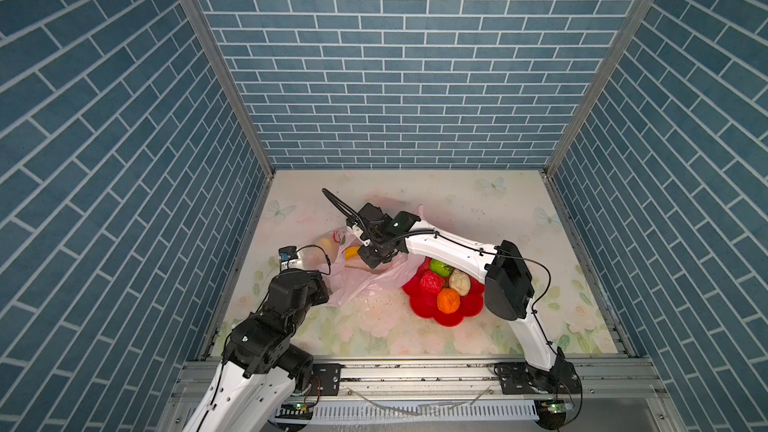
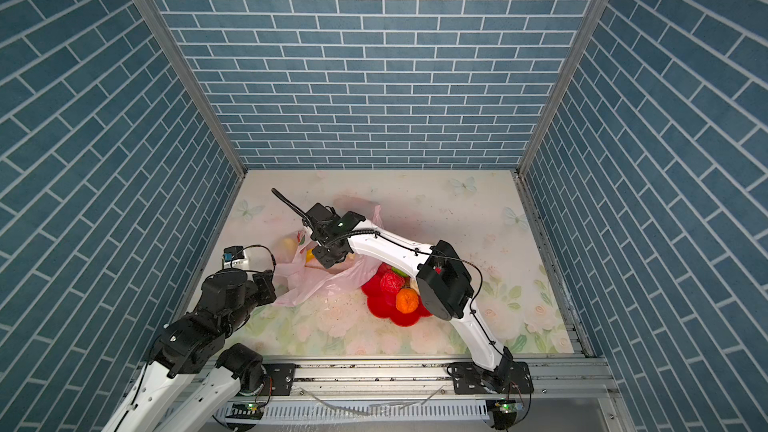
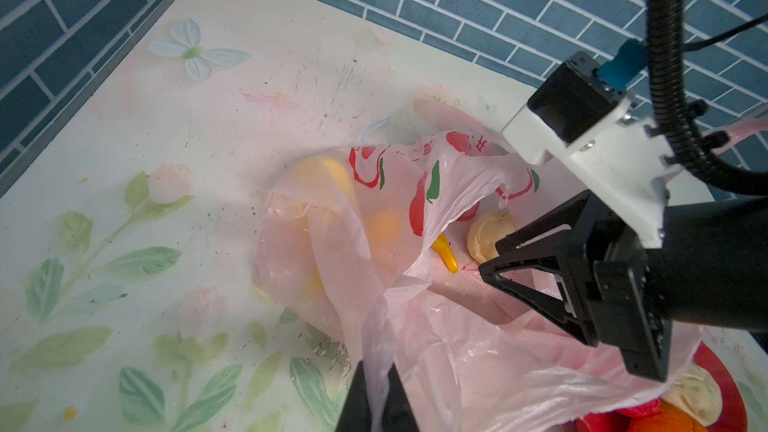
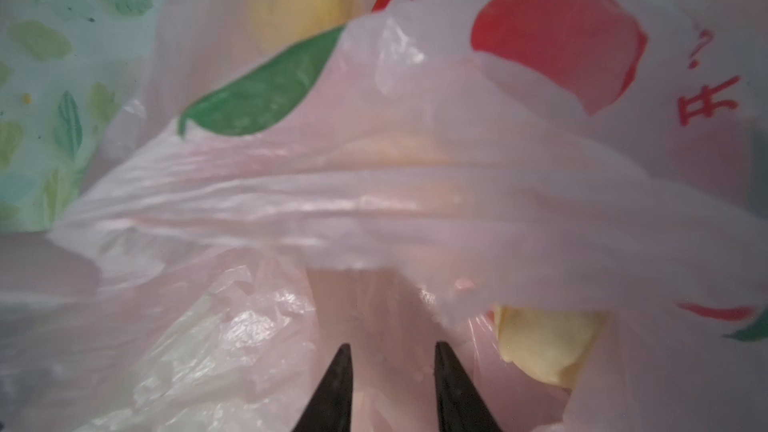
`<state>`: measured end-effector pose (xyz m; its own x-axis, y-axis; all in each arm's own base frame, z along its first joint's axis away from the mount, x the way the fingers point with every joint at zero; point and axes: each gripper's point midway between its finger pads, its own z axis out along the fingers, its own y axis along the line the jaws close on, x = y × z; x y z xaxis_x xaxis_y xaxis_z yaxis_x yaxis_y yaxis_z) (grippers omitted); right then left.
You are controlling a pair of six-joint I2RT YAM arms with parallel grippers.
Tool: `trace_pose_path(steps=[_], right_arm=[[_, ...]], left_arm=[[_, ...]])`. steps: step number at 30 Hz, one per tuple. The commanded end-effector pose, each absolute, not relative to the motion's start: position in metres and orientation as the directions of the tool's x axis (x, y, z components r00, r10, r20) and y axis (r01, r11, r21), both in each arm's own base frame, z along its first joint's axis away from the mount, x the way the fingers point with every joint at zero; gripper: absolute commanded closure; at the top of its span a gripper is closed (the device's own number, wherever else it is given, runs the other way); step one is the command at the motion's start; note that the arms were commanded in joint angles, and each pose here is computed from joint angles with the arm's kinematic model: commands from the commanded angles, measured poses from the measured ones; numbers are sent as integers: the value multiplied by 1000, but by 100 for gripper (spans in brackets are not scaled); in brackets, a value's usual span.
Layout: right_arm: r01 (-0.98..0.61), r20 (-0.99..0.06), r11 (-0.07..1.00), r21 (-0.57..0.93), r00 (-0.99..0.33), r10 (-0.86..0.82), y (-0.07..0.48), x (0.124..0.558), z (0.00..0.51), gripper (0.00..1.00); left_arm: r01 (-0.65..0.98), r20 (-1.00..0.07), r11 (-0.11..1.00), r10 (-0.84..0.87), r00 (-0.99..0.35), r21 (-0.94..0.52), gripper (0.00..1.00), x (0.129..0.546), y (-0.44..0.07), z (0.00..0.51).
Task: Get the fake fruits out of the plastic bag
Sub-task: 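Move the right gripper back into the bag toward the yellow banana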
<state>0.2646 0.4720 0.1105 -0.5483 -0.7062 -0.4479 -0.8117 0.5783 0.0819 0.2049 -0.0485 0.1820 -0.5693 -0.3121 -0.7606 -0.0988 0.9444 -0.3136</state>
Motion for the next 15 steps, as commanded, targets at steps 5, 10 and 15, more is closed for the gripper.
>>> trace_pose_path(steps=[5,10,15], right_arm=[[-791,-432,598,129,-588,-684,474,286,86,64],[-776,-426,617,131,-605,-672,477,300,74,64],[-778,-419,608,158,-610,-672,484,301,64,64]], left_arm=[[-121,-724,946,-309,-617,-301,91,201,-48,155],[-120,-721,946,-309,-620,-302,92,201,-49,151],[-121,-718,945,-310,-623,-302,92,201,-50,148]])
